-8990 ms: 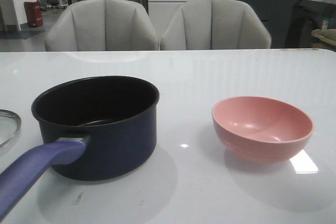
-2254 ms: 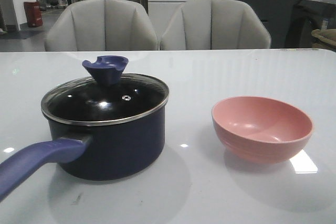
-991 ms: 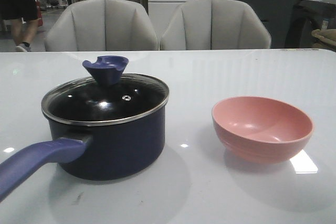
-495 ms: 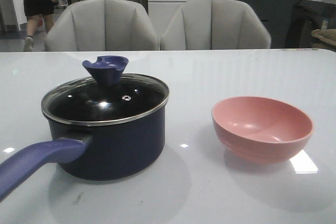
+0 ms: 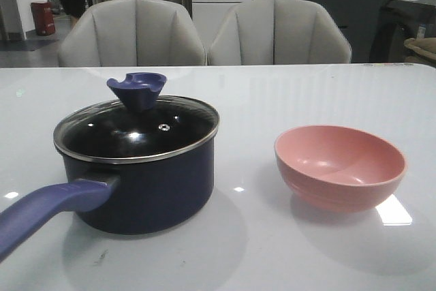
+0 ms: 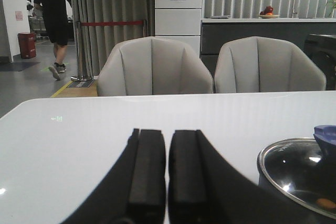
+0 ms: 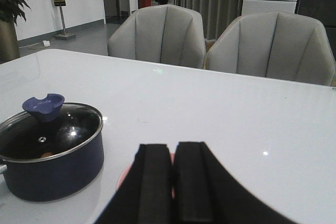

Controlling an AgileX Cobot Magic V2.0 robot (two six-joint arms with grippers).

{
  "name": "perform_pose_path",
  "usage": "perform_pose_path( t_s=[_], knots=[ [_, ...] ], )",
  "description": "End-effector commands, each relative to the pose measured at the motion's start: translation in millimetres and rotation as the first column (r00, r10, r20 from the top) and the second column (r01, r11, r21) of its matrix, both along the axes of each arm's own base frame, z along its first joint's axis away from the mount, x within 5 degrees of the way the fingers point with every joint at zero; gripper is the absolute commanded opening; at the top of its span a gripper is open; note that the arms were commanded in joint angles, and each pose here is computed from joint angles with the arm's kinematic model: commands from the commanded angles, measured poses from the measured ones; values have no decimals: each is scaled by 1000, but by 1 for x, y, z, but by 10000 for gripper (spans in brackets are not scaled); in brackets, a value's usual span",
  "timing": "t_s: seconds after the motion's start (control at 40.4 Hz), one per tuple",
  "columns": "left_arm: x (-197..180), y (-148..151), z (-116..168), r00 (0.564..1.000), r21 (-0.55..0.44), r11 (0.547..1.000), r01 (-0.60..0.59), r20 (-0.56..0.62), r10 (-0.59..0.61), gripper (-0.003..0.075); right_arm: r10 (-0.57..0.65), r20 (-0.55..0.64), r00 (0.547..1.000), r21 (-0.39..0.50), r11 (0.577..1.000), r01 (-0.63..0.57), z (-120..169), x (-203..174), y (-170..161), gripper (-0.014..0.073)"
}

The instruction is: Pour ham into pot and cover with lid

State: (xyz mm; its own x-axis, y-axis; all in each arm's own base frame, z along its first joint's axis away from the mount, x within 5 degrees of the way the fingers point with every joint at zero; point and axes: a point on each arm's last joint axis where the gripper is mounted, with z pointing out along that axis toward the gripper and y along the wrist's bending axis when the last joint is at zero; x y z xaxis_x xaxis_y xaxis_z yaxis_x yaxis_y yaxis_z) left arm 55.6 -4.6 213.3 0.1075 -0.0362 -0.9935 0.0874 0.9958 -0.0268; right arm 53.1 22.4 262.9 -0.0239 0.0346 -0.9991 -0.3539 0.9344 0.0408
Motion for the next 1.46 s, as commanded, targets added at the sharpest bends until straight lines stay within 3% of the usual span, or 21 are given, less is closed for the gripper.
perform_pose_path(
  t_s=[0.0,0.05,0.396,0.644,1.436],
  knots=[
    [-1,1,-2,997,-24,1000,-8,72,10,122,-40,103,994,-43,998,45,14,1,-3,152],
    [-1,1,-2,997,-24,1000,-8,72,10,123,-66,118,991,-74,994,75,12,2,-5,152],
    [-1,1,-2,997,-24,1000,-8,72,10,122,-317,113,942,-9,947,320,-34,10,-20,152],
    [-1,1,-2,997,-24,1000,-8,72,10,123,-315,141,939,69,949,308,-54,2,-20,152],
    [-1,1,-2,997,-24,1000,-8,70,10,123,-258,117,959,62,966,253,-57,2,-17,152]
  ],
)
